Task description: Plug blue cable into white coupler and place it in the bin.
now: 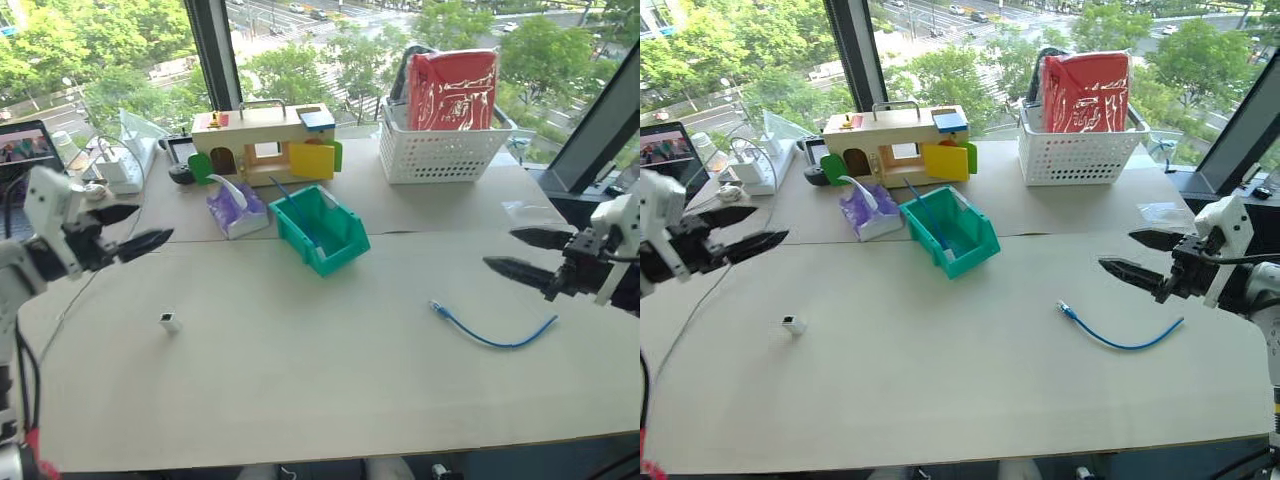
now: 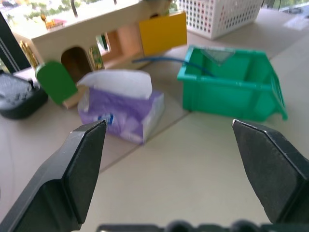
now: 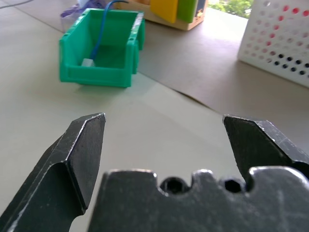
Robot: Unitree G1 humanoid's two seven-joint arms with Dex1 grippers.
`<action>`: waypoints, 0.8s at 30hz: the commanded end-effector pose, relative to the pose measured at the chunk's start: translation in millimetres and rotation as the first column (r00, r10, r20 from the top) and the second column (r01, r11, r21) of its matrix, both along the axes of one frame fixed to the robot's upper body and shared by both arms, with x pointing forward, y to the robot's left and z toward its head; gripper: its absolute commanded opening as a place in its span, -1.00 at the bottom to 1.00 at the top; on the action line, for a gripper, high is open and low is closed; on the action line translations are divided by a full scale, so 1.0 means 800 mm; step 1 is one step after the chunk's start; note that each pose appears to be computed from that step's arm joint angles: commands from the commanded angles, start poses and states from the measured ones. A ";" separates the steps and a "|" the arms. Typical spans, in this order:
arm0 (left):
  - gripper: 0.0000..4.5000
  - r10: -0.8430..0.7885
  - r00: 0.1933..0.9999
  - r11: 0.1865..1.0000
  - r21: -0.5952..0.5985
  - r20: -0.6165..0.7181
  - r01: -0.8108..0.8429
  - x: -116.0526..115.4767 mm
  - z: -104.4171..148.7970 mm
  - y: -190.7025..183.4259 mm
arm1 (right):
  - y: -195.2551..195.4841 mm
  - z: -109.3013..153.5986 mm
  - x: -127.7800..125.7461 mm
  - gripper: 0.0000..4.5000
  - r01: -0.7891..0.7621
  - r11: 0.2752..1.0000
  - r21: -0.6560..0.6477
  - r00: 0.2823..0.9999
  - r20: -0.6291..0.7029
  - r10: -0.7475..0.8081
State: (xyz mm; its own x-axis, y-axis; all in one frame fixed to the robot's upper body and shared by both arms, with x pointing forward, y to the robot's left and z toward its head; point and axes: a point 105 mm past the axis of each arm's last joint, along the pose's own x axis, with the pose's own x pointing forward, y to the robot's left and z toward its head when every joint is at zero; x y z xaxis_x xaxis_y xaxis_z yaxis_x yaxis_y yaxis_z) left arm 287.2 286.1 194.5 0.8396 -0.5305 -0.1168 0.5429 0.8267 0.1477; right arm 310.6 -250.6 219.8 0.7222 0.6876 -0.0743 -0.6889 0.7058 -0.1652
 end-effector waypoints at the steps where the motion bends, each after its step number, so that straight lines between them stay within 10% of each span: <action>1: 0.98 -0.063 0.996 0.998 -0.003 0.061 0.063 0.002 0.030 -0.017 | 0.007 0.018 -0.002 1.00 -0.007 1.000 -0.018 0.998 0.057 0.008; 10: 0.98 -0.588 0.785 0.797 0.027 -0.196 0.603 -0.042 0.042 -0.134 | 0.069 -0.018 -0.012 1.00 -0.182 0.958 -0.222 0.974 -0.178 0.143; 24: 0.98 -0.711 0.670 0.673 0.068 -0.214 0.736 -0.066 0.065 -0.168 | 0.015 -0.108 0.009 1.00 0.005 0.956 -0.293 0.931 -0.347 -0.111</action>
